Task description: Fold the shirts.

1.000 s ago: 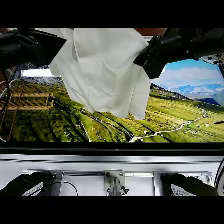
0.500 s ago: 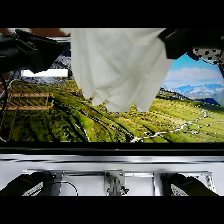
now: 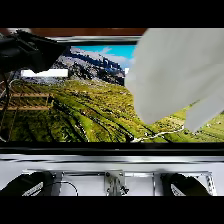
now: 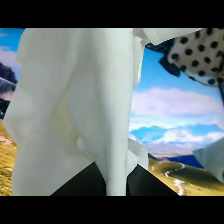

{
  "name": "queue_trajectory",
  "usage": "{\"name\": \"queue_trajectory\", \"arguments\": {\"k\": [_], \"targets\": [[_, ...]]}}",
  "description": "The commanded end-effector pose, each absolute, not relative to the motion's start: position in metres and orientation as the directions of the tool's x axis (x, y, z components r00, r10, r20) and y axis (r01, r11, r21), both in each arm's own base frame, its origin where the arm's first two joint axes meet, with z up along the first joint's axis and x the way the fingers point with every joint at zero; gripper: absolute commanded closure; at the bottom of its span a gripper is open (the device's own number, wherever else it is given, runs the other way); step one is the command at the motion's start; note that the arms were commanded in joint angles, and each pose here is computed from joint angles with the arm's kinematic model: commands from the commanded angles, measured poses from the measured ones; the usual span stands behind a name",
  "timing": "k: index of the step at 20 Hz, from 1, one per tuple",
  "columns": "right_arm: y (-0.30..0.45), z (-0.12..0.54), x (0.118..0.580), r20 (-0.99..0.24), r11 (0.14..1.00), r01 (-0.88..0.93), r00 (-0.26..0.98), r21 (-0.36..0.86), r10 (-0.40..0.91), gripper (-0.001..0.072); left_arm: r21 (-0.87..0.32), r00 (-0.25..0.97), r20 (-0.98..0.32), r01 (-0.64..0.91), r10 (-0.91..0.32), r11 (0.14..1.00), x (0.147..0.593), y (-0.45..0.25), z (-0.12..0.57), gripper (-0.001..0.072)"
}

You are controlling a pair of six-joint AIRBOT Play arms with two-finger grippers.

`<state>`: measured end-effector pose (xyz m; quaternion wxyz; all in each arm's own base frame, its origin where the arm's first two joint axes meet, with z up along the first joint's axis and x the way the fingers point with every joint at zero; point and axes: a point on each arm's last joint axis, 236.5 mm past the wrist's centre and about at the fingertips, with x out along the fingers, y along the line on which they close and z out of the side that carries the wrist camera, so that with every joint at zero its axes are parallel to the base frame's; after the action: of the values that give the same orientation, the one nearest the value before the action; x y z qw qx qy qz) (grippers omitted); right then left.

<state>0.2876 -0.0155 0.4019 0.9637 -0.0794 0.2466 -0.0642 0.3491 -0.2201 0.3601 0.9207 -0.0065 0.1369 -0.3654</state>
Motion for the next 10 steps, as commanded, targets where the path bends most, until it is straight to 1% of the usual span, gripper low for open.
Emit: {"name": "queue_trajectory", "arguments": {"k": [1,3,5,10], "targets": [[-0.072,0.394,0.235,-0.516,0.931,0.297,0.775,-0.211,-0.364,0.0632,-0.117,0.693,-0.259,0.669,-0.673,0.734,0.354,-0.221,0.355,0.0244],[-0.089,0.389,0.209,-0.542,0.907,0.360,0.729,-0.217,-0.419,0.0631,-0.121,0.690,-0.268,0.668,-0.672,0.734,0.357,-0.223,0.350,0.0244],[-0.097,0.387,0.188,-0.556,0.896,0.401,0.707,-0.194,-0.437,0.0631,-0.125,0.687,-0.277,0.667,-0.671,0.735,0.361,-0.224,0.346,0.0244],[-0.112,0.401,0.147,-0.492,0.871,0.491,0.754,-0.018,-0.435,0.0631,-0.132,0.695,-0.276,0.657,-0.664,0.742,0.372,-0.225,0.341,0.0244]]}}
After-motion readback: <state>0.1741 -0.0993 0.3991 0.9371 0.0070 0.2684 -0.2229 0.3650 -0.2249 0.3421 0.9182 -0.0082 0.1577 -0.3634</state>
